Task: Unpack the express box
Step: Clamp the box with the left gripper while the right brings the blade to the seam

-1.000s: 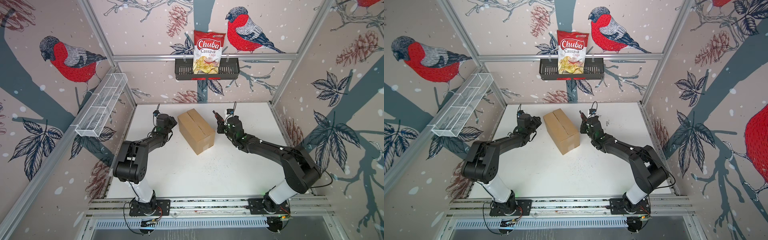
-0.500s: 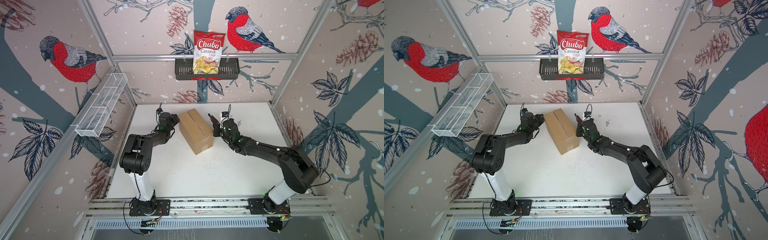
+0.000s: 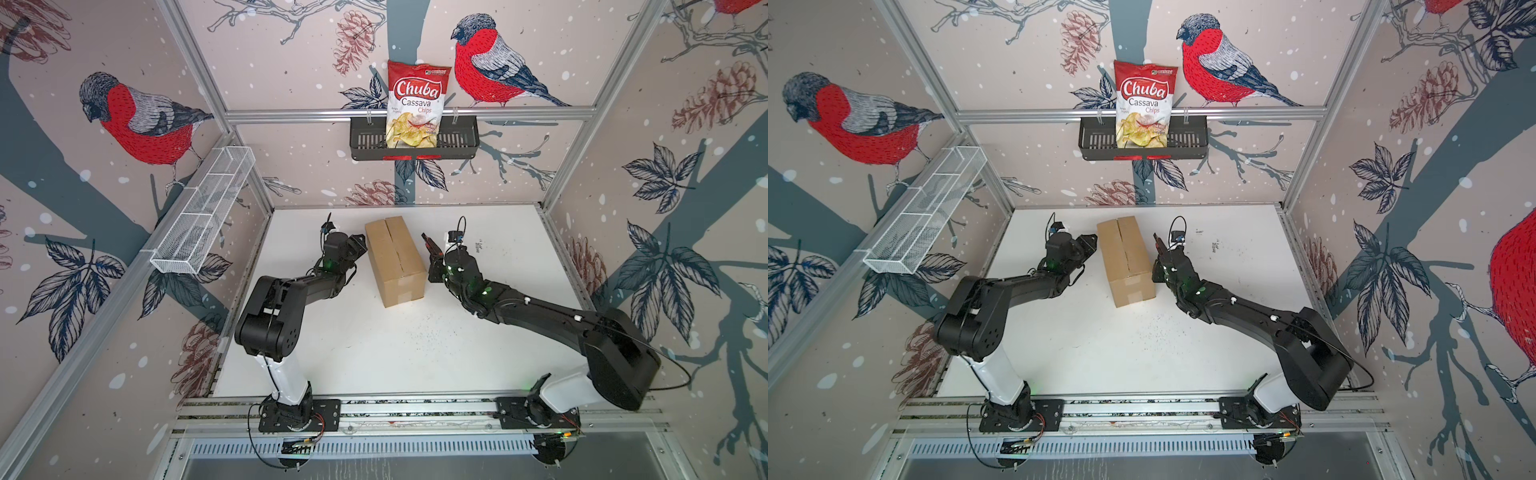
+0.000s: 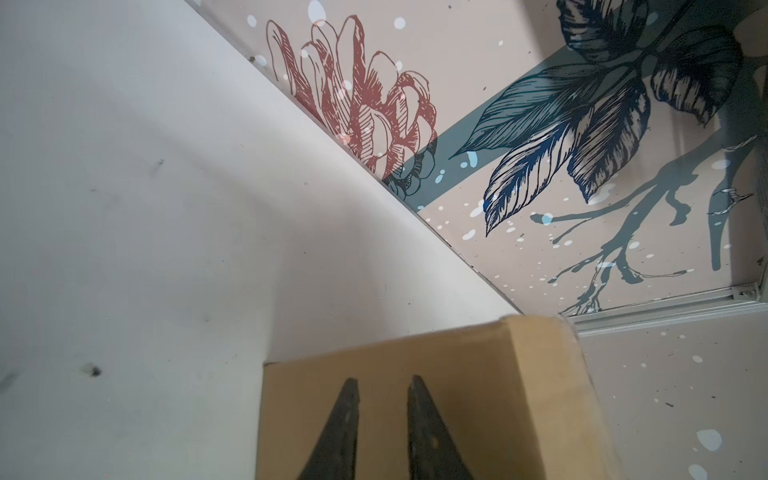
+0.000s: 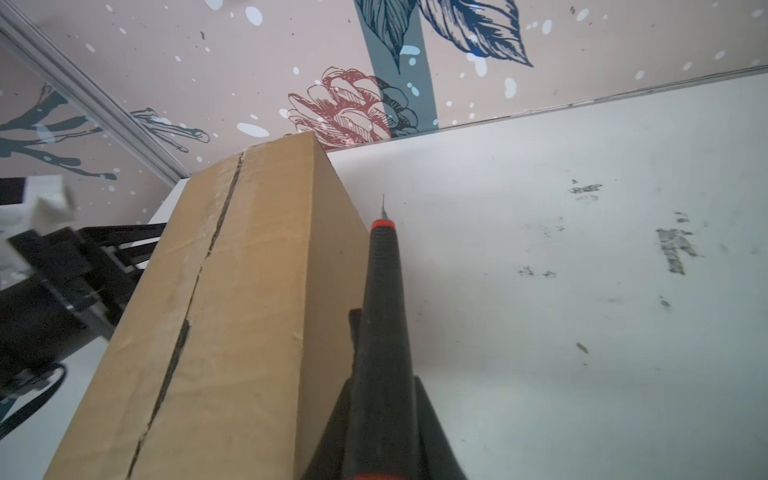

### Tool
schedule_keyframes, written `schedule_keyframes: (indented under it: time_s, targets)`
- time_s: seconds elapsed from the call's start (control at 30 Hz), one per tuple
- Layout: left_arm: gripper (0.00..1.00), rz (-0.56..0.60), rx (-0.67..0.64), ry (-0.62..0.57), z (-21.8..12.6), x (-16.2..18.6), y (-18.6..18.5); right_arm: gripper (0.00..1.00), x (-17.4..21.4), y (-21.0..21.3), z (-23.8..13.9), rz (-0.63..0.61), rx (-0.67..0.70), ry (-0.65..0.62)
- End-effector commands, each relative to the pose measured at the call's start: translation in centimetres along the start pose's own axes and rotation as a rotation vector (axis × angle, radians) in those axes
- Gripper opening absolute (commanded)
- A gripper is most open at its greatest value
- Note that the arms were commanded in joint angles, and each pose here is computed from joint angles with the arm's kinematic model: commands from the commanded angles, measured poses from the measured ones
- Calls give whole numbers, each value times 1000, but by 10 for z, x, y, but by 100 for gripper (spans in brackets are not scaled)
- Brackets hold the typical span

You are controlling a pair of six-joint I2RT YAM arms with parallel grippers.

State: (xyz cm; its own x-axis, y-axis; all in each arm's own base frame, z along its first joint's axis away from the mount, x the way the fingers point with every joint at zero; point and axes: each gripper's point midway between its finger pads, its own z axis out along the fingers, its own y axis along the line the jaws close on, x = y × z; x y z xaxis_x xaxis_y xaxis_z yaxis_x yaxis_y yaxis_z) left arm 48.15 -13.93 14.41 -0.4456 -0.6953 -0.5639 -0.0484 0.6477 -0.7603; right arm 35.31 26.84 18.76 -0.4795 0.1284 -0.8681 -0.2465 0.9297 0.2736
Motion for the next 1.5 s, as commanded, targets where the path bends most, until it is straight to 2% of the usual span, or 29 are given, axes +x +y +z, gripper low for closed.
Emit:
schedule_keyframes:
  time_s: [0.0, 0.1, 0.17, 0.23, 0.33, 0.43, 0.57, 0.87, 1.47]
  targets:
    - [28, 7, 3, -10, -17, -10, -7, 0, -18, -16, -13, 19, 107, -17]
    - [44, 47, -34, 15, -35, -14, -12, 0, -37, -13, -27, -9, 134, -12]
    - [59, 80, -58, 40, -46, -15, -17, 0, -50, -8, -38, -31, 140, -11]
    - [68, 108, -50, 62, -55, -16, -25, 0, -59, 0, -46, -54, 132, -9]
    - [79, 132, 40, 100, -67, -13, -47, 0, -71, 14, -55, -86, 116, -14]
    - [84, 145, 143, 162, -71, -3, -64, 0, -80, 29, -60, -105, 88, -23]
    - [85, 138, 221, 259, -65, 18, -70, 0, -87, 45, -59, -128, 48, -7]
    - [86, 132, 250, 338, -56, 45, -68, 0, -86, 75, -52, -170, -41, 34]
    - [82, 128, 128, 387, -36, 76, -33, 0, -74, 95, -41, -196, -91, 92]
